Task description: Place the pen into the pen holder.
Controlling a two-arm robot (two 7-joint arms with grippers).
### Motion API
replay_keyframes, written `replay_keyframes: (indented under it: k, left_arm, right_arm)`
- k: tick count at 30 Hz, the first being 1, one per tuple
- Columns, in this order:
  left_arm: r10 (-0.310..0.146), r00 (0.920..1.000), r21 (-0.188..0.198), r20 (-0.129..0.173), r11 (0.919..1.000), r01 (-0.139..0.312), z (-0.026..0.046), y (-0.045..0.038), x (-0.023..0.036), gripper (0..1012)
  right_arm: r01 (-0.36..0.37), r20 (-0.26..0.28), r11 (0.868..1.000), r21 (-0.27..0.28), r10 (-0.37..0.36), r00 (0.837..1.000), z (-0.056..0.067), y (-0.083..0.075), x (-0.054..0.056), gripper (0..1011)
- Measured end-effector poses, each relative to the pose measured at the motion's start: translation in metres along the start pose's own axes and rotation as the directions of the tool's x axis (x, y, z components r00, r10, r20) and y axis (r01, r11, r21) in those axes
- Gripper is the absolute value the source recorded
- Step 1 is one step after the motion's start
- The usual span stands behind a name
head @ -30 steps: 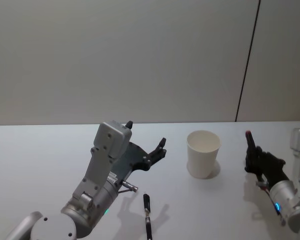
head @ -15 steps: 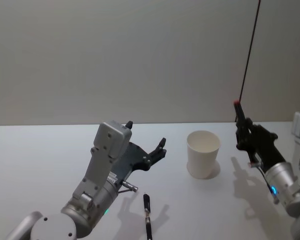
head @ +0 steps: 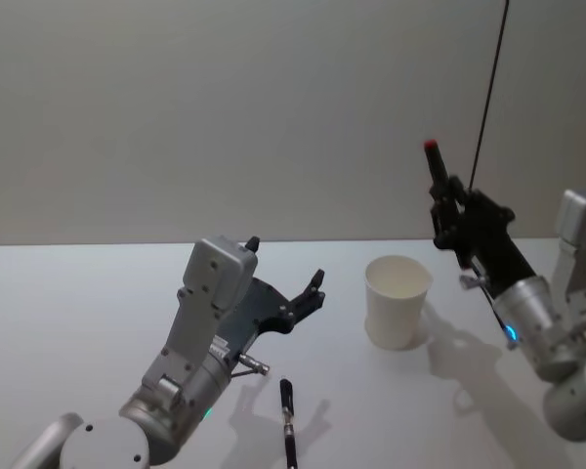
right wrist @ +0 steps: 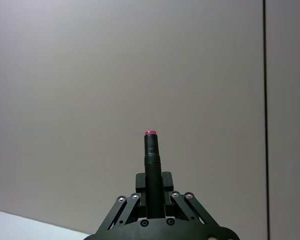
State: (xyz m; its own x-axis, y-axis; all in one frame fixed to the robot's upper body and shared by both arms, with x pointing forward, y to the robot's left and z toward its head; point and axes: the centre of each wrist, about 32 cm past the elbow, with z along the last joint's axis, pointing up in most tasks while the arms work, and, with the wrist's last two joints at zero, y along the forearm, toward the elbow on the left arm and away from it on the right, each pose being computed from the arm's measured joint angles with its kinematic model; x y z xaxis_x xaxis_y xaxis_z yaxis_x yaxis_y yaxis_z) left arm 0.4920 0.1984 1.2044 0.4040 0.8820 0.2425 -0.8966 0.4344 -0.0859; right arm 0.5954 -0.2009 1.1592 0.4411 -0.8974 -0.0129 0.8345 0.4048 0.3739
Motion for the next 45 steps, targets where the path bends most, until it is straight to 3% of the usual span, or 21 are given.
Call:
replay_keyframes:
  k: [7, 14, 27, 45]
  left_arm:
    - [0.000, 1.0000, 0.000, 0.000, 1.0000, 0.000, 0.0000, 0.0000, 0.0000, 1000]
    - [0.000, 1.0000, 0.000, 0.000, 1.0000, 0.000, 0.0000, 0.0000, 0.0000, 1000]
    - [0.000, 1.0000, 0.000, 0.000, 1.0000, 0.000, 0.0000, 0.0000, 0.0000, 1000]
    - [0.000, 1.0000, 0.000, 0.000, 1.0000, 0.000, 0.0000, 0.0000, 0.0000, 1000]
  right_arm:
    - [-0.068, 0.037, 0.994, 0.081, 0.065, 0.997, -0.011, 0.027, 0.003, 173]
    - [-0.111, 0.080, 0.988, 0.111, 0.103, 0.991, -0.021, 0.045, 0.003, 173]
    - [-0.141, 0.115, 0.987, 0.073, 0.132, 0.985, -0.036, 0.053, 0.001, 173]
    - [-0.132, 0.109, 0.991, 0.016, 0.130, 0.986, -0.042, 0.050, 0.001, 173]
